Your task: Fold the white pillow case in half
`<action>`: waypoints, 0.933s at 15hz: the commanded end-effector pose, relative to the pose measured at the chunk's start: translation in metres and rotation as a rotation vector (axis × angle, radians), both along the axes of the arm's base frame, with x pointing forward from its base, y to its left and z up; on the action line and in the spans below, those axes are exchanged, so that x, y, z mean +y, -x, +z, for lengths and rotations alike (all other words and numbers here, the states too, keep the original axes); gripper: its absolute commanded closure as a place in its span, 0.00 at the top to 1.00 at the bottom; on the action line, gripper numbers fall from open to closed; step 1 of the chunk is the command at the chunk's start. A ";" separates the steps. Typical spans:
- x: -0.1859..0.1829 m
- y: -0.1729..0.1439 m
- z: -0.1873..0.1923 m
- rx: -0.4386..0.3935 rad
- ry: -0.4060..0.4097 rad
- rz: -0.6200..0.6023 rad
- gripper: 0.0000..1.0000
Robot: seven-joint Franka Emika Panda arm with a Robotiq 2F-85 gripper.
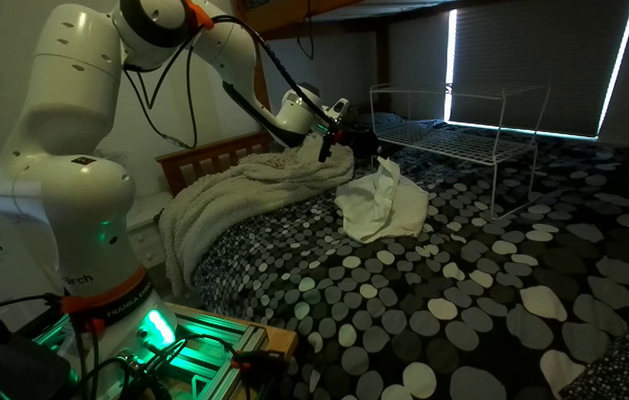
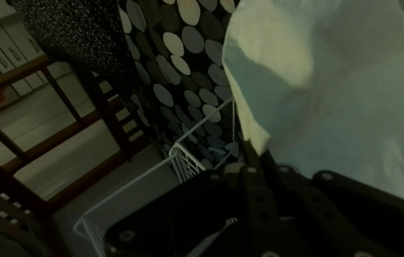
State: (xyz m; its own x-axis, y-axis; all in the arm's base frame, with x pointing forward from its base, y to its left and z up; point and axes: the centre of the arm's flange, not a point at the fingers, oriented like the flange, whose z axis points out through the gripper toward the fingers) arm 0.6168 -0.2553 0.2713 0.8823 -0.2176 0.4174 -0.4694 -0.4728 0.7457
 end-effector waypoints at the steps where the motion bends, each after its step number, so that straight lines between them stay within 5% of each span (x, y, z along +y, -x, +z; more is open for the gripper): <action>1: 0.000 0.000 0.000 -0.004 0.000 -0.002 0.02; 5: -0.003 -0.009 -0.001 -0.044 0.022 -0.016 0.00; 10: -0.060 -0.036 0.017 -0.187 0.120 -0.161 0.00; 14: -0.105 -0.035 0.021 -0.213 0.199 -0.273 0.00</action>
